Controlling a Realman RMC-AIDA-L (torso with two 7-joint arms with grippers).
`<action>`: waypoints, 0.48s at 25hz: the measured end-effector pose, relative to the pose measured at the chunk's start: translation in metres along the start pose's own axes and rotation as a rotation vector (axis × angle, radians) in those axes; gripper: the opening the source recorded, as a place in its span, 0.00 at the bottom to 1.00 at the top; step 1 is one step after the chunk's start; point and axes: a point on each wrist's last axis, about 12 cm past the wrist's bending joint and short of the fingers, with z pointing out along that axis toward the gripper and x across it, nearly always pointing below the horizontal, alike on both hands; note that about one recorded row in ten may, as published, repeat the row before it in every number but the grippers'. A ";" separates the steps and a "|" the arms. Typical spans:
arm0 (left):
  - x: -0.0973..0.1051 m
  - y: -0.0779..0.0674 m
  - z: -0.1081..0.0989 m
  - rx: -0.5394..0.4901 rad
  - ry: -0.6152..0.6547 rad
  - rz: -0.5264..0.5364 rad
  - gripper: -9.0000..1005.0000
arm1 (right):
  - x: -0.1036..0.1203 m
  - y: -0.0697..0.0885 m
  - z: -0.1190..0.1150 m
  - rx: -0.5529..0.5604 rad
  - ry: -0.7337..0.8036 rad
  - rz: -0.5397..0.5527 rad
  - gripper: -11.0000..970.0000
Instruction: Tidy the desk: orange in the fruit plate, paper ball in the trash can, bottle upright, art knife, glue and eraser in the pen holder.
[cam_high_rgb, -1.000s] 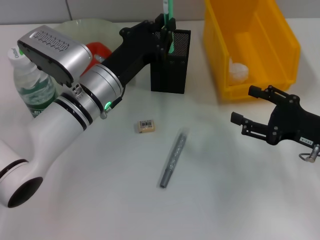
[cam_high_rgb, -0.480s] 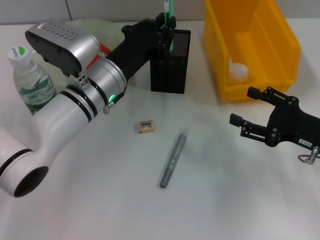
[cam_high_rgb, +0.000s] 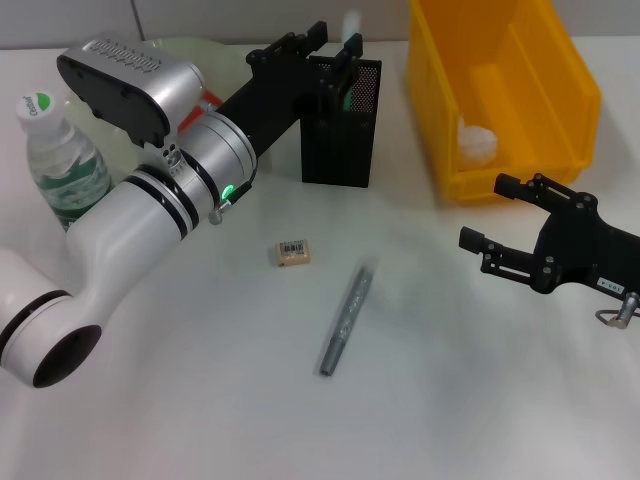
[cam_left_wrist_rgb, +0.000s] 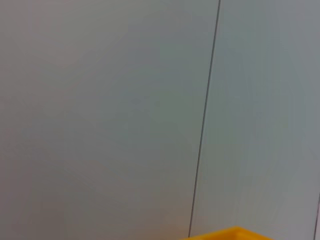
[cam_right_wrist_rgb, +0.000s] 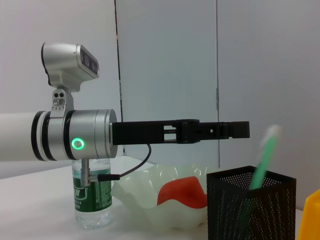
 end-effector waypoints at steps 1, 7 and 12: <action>0.000 0.000 0.000 -0.002 0.000 -0.001 0.30 | 0.000 0.000 0.000 0.000 0.000 0.000 0.84; 0.000 0.000 -0.001 -0.001 -0.002 -0.010 0.52 | 0.000 0.000 0.000 0.001 -0.001 0.001 0.84; -0.001 -0.001 -0.006 0.015 -0.034 -0.057 0.76 | 0.000 0.000 0.000 0.000 0.000 0.001 0.84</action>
